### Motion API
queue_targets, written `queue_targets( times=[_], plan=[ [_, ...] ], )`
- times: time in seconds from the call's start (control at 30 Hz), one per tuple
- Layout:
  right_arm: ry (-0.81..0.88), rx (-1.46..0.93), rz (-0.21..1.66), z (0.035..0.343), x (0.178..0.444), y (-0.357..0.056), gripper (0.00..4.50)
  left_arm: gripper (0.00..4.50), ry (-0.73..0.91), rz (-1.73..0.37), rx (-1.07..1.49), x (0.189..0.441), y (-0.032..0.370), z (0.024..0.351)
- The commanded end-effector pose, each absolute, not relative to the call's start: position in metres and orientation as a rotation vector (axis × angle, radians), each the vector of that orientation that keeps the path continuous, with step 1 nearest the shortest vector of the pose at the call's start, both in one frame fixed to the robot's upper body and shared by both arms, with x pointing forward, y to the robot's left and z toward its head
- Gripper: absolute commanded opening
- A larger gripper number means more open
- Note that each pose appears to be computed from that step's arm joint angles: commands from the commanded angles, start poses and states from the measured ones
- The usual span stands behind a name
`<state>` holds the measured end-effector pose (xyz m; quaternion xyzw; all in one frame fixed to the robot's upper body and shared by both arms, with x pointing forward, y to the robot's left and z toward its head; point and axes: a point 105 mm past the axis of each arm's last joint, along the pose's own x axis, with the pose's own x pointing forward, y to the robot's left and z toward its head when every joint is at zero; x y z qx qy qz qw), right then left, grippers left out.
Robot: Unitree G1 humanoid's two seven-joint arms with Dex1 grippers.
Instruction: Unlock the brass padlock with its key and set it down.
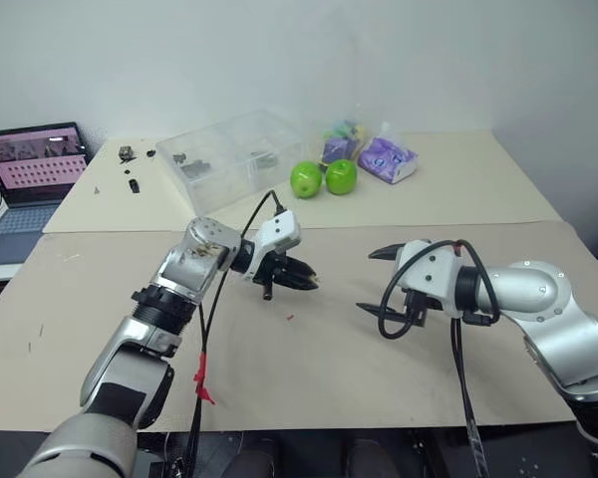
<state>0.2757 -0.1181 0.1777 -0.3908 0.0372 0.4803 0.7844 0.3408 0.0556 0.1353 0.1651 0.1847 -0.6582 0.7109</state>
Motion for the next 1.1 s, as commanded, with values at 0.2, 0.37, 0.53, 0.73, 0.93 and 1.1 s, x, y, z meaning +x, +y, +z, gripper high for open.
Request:
queue_targets(
  times=[0.2,0.37,0.53,0.73,0.93,1.1],
  plan=[
    [-0.174,-1.054,1.028,0.192,0.267,-0.112,4.5,0.81,0.478,-1.655,0.183,0.311,0.046,0.168],
    [-0.372,-1.24,1.036,0.191,0.257,-0.107,4.5,0.81,0.518,-1.725,0.156,0.305,0.049,0.176],
    [-0.423,-1.233,1.061,0.188,0.249,-0.106,4.5,0.81,0.549,-1.766,0.213,0.308,0.055,0.174],
    [-0.445,-1.226,1.07,0.187,0.248,-0.103,4.5,0.81,0.541,-1.796,0.235,0.311,0.048,0.176],
    [-0.454,-1.215,1.044,0.187,0.252,-0.1,3.39,0.81,0.508,-1.834,0.227,0.308,0.031,0.183],
    [-0.469,-1.22,1.003,0.191,0.256,-0.099,2.39,0.81,0.5,-1.852,0.234,0.306,0.025,0.184]
  ],
)
